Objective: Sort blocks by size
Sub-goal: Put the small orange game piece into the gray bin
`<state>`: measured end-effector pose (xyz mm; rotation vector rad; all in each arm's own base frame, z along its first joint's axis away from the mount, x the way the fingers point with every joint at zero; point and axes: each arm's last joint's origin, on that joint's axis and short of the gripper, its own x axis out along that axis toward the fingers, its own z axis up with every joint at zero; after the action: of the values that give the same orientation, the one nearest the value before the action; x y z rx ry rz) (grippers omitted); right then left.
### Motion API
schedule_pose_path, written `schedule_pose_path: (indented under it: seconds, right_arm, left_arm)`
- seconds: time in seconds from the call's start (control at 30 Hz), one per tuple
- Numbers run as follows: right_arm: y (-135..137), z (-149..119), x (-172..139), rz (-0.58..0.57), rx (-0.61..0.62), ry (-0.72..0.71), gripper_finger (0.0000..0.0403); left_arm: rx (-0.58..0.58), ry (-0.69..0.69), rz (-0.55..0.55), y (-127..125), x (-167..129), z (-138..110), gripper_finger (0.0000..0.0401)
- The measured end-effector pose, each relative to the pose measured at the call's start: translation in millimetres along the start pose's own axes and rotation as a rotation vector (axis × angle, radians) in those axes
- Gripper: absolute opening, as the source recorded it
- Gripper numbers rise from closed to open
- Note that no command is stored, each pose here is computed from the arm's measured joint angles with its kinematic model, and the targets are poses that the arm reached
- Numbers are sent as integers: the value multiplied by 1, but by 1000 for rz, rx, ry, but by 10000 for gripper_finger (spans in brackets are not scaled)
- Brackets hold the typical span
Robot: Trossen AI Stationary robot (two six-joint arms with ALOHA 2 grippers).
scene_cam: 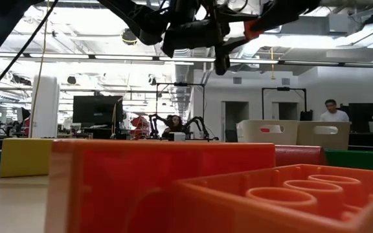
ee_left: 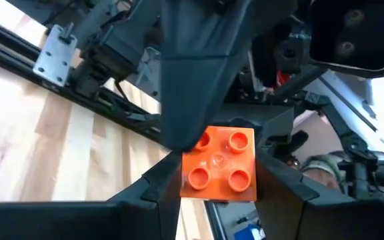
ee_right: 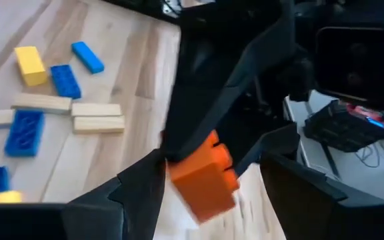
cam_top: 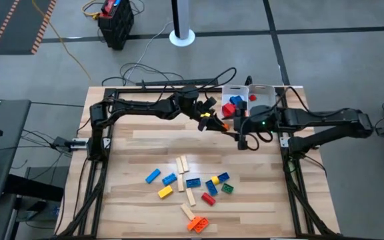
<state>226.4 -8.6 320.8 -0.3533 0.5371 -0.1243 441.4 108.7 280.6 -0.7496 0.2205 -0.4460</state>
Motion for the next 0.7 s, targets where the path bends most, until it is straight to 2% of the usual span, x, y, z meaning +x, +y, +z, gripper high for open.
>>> schedule_pose_path:
  seconds: [0.13,0.23,0.53,0.7]
  right_arm:
    - [0,4,7,-20,5,-28,265]
    - [0,5,10,-21,6,-31,244]
    - [1,5,17,-30,-12,-31,124]
    - [-2,4,18,-56,52,-22,119]
  left_arm:
    - [-1,18,-26,1,-2,1,146]
    - [-4,26,-34,2,-4,2,146]
    - [-42,33,-45,8,-13,8,147]
    - [-67,6,-24,14,-21,14,164]
